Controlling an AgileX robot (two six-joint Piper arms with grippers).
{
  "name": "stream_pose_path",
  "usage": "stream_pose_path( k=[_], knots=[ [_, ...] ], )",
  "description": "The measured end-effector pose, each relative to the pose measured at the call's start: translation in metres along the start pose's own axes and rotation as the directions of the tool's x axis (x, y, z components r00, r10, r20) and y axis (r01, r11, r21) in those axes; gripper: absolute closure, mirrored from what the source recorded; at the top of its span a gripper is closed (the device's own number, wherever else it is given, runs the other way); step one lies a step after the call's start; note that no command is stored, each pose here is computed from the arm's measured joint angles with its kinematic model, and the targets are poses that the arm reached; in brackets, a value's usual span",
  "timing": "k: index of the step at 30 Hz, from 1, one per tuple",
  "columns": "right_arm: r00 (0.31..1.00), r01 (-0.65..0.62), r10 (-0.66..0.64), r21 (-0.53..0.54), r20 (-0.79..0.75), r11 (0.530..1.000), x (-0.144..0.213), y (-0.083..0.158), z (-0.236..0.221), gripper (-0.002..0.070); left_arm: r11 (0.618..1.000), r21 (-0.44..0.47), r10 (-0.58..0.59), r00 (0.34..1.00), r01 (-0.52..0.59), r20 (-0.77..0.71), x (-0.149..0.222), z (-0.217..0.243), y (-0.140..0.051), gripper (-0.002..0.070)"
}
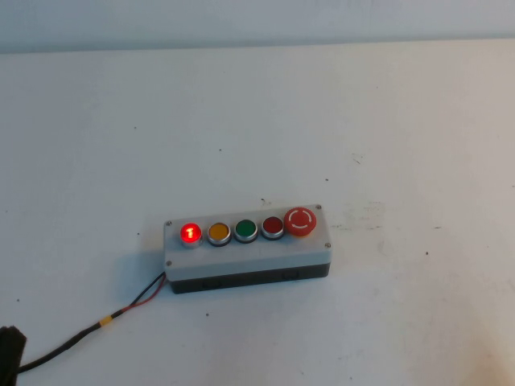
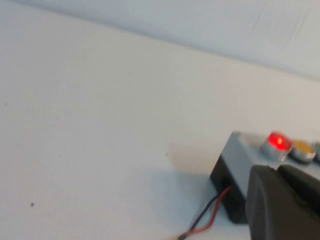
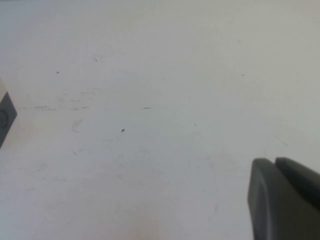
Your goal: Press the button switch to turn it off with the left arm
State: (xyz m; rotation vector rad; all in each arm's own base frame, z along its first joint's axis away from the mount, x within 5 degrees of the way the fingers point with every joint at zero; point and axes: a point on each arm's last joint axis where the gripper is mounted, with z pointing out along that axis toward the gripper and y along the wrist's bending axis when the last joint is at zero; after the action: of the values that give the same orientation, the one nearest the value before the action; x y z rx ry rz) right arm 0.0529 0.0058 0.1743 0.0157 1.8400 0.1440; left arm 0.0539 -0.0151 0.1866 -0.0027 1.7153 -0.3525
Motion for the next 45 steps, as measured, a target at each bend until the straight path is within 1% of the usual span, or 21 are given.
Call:
stream_pose_path(
  k=[2,5,7,9,10,11,13,16,18,21,22,25,28,30,33,37,39,42,43,45],
  knots=[
    [1.0,0.0,0.0,0.0,0.0,1.0,0.0,0.0,0.0,0.0692,0.999,0.005,-0.039,0.997,0.039,0.066,-0.006,0.0,0.0,0.0678],
    [1.0,0.0,0.0,0.0,0.0,1.0,0.0,0.0,0.0,0.0692,0.998,0.006,-0.067,0.987,0.067,0.148,-0.014,-0.001,0.0,0.0678],
    [1.0,0.0,0.0,0.0,0.0,1.0,0.0,0.0,0.0,0.0692,0.995,0.01,-0.096,0.982,0.095,0.163,-0.015,-0.001,0.0,0.0678],
    [1.0,0.0,0.0,0.0,0.0,1.0,0.0,0.0,0.0,0.0692,0.989,0.021,-0.15,0.975,0.149,0.162,-0.015,-0.001,0.0,0.0678],
    [1.0,0.0,0.0,0.0,0.0,1.0,0.0,0.0,0.0,0.0692,0.979,0.031,-0.205,0.966,0.202,0.159,-0.015,-0.001,0.0,0.0678],
    [1.0,0.0,0.0,0.0,0.0,1.0,0.0,0.0,0.0,0.0692,0.967,0.038,-0.253,0.957,0.25,0.138,-0.014,-0.001,0.0,0.0678],
    [1.0,0.0,0.0,0.0,0.0,1.0,0.0,0.0,0.0,0.0692,0.952,0.038,-0.305,0.951,0.303,0.055,-0.017,0.001,-0.004,0.0678],
    [1.0,0.0,0.0,0.0,0.0,1.0,0.0,0.0,0.0,0.0692,0.953,0.023,-0.298,0.95,0.301,-0.095,-0.04,0.007,-0.015,0.0678],
    [1.0,0.0,0.0,0.0,0.0,1.0,0.0,0.0,0.0,0.0692,0.962,0.012,-0.264,0.943,0.272,-0.205,-0.058,0.014,-0.023,0.0678],
    [1.0,0.0,0.0,0.0,0.0,1.0,0.0,0.0,0.0,0.0692,0.98,0.0,-0.183,0.898,0.2,-0.399,-0.084,0.033,-0.033,0.0678],
    [1.0,0.0,0.0,0.0,0.0,1.0,0.0,0.0,0.0,0.0692,0.985,0.002,-0.151,0.871,0.172,-0.467,-0.092,0.042,-0.036,0.0678],
    [1.0,0.0,0.0,0.0,0.0,1.0,0.0,0.0,0.0,0.0692,0.996,0.052,-0.026,0.768,0.076,-0.64,-0.111,0.074,-0.042,0.0678],
    [1.0,0.0,0.0,0.0,0.0,1.0,0.0,0.0,0.0,0.0692,0.993,0.112,0.064,0.671,0.029,-0.739,-0.123,0.109,-0.045,0.0678],
    [1.0,0.0,0.0,0.0,0.0,1.0,0.0,0.0,0.0,0.0692,0.988,0.153,0.118,0.621,0.003,-0.775,-0.127,0.133,-0.048,0.0678],
    [1.0,0.0,0.0,0.0,0.0,1.0,0.0,0.0,0.0,0.0692,0.973,0.225,0.218,0.551,-0.055,-0.806,-0.128,0.168,-0.057,0.0678],
    [1.0,0.0,0.0,0.0,0.0,1.0,0.0,0.0,0.0,0.0692,0.938,0.33,0.343,0.454,-0.111,-0.822,-0.125,0.215,-0.078,0.0678],
    [1.0,0.0,0.0,0.0,0.0,1.0,0.0,0.0,0.0,0.0692,0.916,0.386,0.397,0.387,-0.111,-0.832,-0.121,0.235,-0.088,0.0678],
    [1.0,0.0,0.0,0.0,0.0,1.0,0.0,0.0,0.0,0.0692,0.89,0.446,0.454,0.293,-0.098,-0.842,-0.115,0.256,-0.099,0.0678],
    [1.0,0.0,0.0,0.0,0.0,1.0,0.0,0.0,0.0,0.0692,0.881,0.463,0.47,0.272,-0.096,-0.839,-0.114,0.26,-0.101,0.0678],
    [1.0,0.0,0.0,0.0,0.0,1.0,0.0,0.0,0.0,0.0692,0.872,0.481,0.488,0.257,-0.094,-0.834,-0.113,0.268,-0.105,0.0678]
  ],
)
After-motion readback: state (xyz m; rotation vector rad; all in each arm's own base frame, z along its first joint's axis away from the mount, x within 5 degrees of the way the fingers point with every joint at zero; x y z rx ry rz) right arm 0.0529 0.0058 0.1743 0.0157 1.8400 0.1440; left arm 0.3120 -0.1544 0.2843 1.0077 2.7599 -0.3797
